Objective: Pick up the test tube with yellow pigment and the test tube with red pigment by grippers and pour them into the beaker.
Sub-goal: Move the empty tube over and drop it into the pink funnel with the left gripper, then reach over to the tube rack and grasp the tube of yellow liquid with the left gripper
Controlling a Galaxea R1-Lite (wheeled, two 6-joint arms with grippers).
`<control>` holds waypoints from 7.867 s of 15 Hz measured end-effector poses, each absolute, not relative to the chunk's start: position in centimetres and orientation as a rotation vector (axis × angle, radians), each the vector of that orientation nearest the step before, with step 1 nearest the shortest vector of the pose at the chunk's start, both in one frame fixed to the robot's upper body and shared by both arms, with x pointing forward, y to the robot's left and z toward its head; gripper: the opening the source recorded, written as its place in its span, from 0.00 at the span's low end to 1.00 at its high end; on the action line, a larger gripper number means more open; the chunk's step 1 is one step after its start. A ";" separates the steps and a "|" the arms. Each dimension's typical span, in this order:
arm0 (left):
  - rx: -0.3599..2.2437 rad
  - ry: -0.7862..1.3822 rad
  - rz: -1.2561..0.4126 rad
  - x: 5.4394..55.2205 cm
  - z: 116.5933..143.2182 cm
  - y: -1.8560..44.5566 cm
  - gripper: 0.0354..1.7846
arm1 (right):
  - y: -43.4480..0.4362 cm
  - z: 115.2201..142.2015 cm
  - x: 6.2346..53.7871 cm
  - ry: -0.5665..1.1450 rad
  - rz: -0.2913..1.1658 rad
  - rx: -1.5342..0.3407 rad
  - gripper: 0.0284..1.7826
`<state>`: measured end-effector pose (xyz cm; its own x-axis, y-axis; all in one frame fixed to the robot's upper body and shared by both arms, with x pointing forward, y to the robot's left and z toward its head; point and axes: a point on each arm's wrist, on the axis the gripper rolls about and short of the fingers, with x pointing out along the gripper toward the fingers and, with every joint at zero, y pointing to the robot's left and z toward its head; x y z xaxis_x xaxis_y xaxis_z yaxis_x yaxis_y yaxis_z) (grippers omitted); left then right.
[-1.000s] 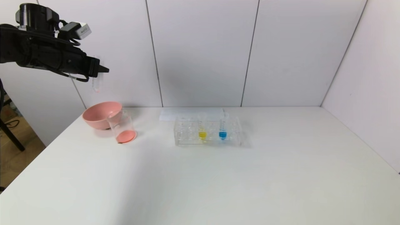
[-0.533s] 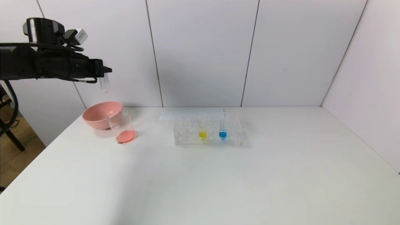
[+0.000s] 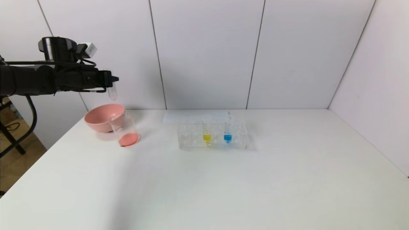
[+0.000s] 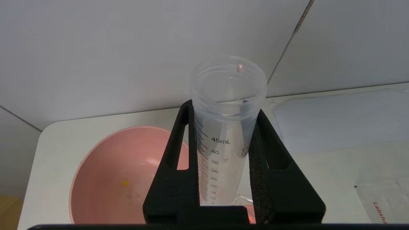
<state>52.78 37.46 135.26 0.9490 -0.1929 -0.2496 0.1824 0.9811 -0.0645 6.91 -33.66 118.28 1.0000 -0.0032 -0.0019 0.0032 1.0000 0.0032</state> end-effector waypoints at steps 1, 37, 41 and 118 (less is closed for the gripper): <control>-0.039 0.250 -0.190 53.2 134.9 37.5 0.24 | -33.7 118.3 6.9 0.002 -0.003 0.003 0.95; -0.023 0.327 -0.086 58.0 128.1 43.9 0.24 | -33.7 118.3 6.9 0.002 -0.004 0.003 0.95; -0.032 0.352 -0.089 57.9 127.7 44.1 0.24 | -33.7 118.3 6.9 0.002 -0.003 0.003 0.95; 0.005 0.305 -0.591 24.9 135.6 28.1 0.99 | -33.7 118.3 6.9 0.002 -0.004 0.003 0.95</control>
